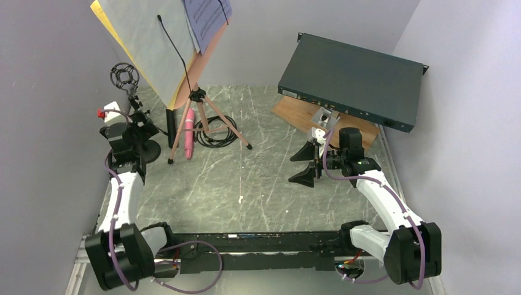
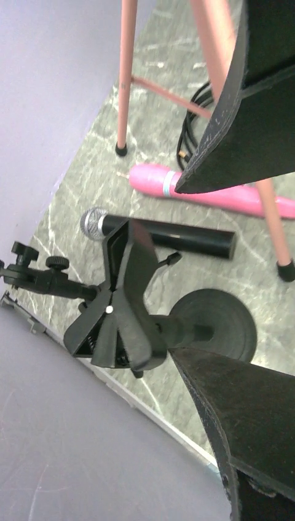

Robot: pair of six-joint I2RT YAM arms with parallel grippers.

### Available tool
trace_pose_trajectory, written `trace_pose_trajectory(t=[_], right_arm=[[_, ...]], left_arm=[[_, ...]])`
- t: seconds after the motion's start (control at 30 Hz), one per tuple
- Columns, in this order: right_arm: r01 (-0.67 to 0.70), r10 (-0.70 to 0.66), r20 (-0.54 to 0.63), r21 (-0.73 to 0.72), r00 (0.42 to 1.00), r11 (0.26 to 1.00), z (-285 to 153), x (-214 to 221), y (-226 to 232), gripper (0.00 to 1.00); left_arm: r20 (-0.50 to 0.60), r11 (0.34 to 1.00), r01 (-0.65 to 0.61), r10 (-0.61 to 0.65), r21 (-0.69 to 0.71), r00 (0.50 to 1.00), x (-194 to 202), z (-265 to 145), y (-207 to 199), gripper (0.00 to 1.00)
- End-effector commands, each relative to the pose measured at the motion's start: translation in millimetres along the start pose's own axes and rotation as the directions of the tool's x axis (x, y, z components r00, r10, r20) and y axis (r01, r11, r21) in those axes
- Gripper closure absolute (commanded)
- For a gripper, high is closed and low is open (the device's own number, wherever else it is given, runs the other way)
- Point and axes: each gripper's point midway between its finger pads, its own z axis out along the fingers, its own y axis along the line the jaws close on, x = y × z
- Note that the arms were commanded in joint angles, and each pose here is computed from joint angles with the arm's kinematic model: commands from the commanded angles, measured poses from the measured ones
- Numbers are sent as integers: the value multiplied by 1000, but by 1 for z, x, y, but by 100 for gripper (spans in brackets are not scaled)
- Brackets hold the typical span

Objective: Pack up the instrument practice props
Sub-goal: Place the microphone stand at the center of the board.

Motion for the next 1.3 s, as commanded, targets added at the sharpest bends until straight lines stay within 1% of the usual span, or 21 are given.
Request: trace_pose_trajectory(t=[0.0, 0.1, 0.23, 0.37, 0.5, 0.6, 0.7, 0.87, 0.93, 1.03, 1.13, 1.27], right_arm=[[90, -90, 23, 9, 996, 996, -2, -17, -3, 13], [92, -93, 21, 12, 995, 996, -2, -16, -3, 13], [94, -95, 17, 18, 995, 995, -3, -16, -4, 13], [101, -102, 11, 26, 995, 995, -4, -15, -6, 13], [104, -105, 11, 31, 994, 994, -5, -15, -7, 13], [103, -103, 10, 34, 995, 994, -5, -15, -8, 13], [102, -102, 8, 36, 995, 994, -5, -14, -8, 13], [97, -98, 4, 40, 995, 994, -5, -12, -10, 13], [97, -97, 3, 40, 995, 995, -5, -12, -10, 13], [96, -96, 2, 43, 995, 994, -5, -11, -11, 13], [94, -94, 1, 44, 996, 995, -5, -11, -12, 13], [94, -94, 2, 45, 996, 995, -5, -11, -12, 13]], left_arm=[[-72, 994, 82, -77, 70, 994, 3, -30, -17, 0], [-126, 987, 111, -97, 112, 987, 14, -51, -24, 0], [-215, 952, 170, -116, 253, 970, 29, -80, -50, 0], [-308, 860, 249, -114, 446, 945, 38, -102, -87, 5], [-392, 752, 334, -109, 568, 914, 49, -116, -112, 7], [-392, 678, 354, -104, 645, 914, 43, -124, -126, 7], [-371, 641, 351, -109, 683, 922, 36, -126, -133, 6], [-279, 636, 280, -106, 719, 955, 19, -122, -140, 6], [-225, 649, 219, -75, 729, 972, 11, -117, -145, 6], [-144, 669, 101, 9, 737, 990, -2, -106, -157, 6], [-68, 658, -2, 81, 753, 994, -14, -92, -173, 6], [53, 621, -107, 105, 777, 993, -35, -70, -188, 6]])
